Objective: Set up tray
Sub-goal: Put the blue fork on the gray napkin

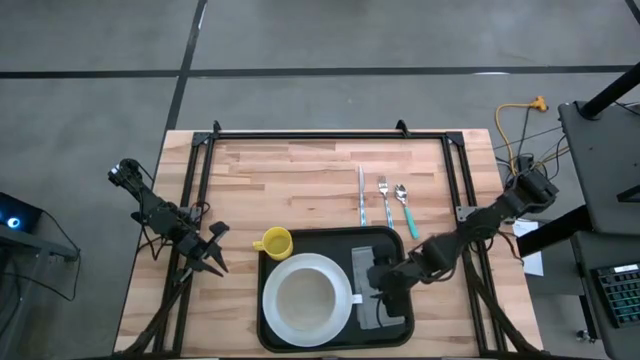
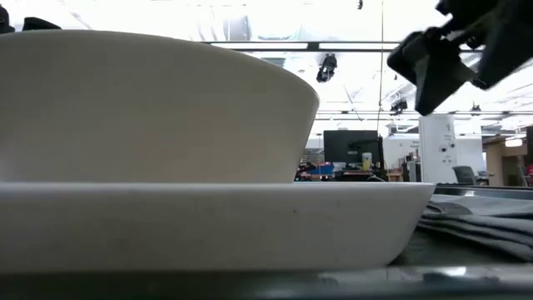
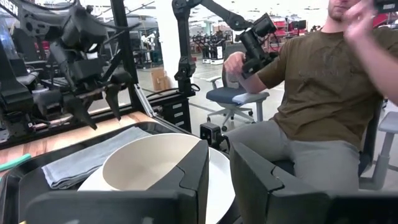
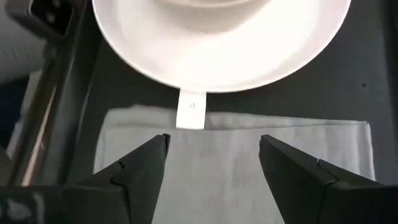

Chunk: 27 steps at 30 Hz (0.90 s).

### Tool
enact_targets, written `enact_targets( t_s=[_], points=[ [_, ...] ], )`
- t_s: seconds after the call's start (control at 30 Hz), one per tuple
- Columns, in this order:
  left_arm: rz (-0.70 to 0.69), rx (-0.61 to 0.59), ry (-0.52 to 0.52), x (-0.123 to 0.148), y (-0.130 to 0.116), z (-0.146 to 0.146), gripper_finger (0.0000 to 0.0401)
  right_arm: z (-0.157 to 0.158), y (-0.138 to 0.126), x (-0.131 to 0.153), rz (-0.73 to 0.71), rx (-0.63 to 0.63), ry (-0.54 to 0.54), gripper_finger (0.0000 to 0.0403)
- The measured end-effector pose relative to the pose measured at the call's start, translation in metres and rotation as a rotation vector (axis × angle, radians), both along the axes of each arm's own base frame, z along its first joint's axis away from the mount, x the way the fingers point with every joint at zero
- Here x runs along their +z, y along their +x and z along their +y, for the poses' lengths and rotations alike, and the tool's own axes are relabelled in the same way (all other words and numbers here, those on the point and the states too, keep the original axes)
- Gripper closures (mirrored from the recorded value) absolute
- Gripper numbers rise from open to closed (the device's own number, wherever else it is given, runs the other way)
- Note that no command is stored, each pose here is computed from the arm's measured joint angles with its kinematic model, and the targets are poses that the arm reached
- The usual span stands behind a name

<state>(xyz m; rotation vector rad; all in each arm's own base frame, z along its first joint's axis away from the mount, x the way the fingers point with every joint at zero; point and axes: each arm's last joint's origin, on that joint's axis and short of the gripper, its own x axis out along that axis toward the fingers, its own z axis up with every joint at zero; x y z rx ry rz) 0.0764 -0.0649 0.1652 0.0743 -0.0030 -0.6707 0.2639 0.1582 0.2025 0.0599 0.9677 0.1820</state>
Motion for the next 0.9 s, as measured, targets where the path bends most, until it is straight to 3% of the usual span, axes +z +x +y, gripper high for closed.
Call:
enact_targets(
  t_s=[0.13,0.23,0.37,0.63,0.9],
  points=[
    [0.000,0.000,0.000,0.000,0.000,0.000,0.0353,-0.012,0.010,0.019,0.043,-0.095,0.010,0.0159],
    [0.000,0.000,0.000,0.000,0.000,0.000,0.0353,-0.025,0.014,0.034,0.094,-0.233,0.008,0.0162],
    [0.000,0.000,0.000,0.000,0.000,0.000,0.0353,-0.034,0.016,0.047,0.076,-0.371,-0.059,0.0165],
    [0.000,0.000,0.000,0.000,0.000,0.000,0.0353,-0.054,0.008,0.050,0.097,-0.593,-0.105,0.0158],
    [0.000,0.000,0.000,0.000,0.000,0.000,0.0353,-0.099,0.003,0.040,0.134,-0.795,-0.123,0.0155]
  ],
)
